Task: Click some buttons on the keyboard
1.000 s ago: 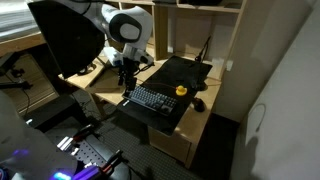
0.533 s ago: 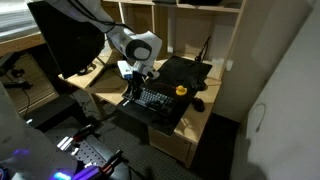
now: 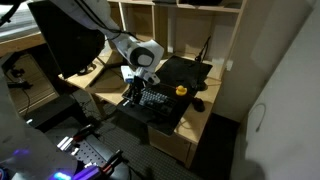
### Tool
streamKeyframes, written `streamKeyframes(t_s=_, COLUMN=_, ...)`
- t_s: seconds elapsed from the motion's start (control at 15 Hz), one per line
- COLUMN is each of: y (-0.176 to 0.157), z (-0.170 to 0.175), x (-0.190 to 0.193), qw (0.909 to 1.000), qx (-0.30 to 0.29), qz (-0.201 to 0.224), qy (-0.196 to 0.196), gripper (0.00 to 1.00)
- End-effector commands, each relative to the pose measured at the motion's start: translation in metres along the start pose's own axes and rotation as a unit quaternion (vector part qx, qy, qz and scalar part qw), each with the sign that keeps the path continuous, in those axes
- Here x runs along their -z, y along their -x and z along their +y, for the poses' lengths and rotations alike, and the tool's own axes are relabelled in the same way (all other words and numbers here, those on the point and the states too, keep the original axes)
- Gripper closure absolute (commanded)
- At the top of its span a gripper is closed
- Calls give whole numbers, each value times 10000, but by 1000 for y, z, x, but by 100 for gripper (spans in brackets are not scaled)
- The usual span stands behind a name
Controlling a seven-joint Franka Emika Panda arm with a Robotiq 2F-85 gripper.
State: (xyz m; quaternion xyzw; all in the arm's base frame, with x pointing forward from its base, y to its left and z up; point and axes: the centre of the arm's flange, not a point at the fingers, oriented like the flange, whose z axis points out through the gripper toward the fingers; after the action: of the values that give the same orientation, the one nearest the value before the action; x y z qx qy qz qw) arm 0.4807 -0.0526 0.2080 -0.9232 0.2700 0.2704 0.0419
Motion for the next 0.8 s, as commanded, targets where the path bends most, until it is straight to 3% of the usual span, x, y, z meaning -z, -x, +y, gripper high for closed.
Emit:
streamKeyframes(t_s=0.0, y=-5, z=-1, x=-9, qw=10000, qx=-19, qz=-71, qy=33, gripper=0)
streamKeyframes(t_s=0.2, y=-5, z=-2, x=-6, qw=10000, qx=-13, qz=-49, qy=24, gripper=0)
streamKeyframes(t_s=0.6, y=-50, z=-16, x=-25, qw=9948, qx=-408, qz=550, qy=-748, gripper=0)
streamKeyframes(t_s=0.67, y=-33, z=-10, x=-17, qw=9968, qx=-349, qz=461, qy=-558, gripper=0)
streamKeyframes(t_s=0.73, y=-37, z=-10, x=-21, qw=9967, qx=-371, qz=457, qy=-555, gripper=0)
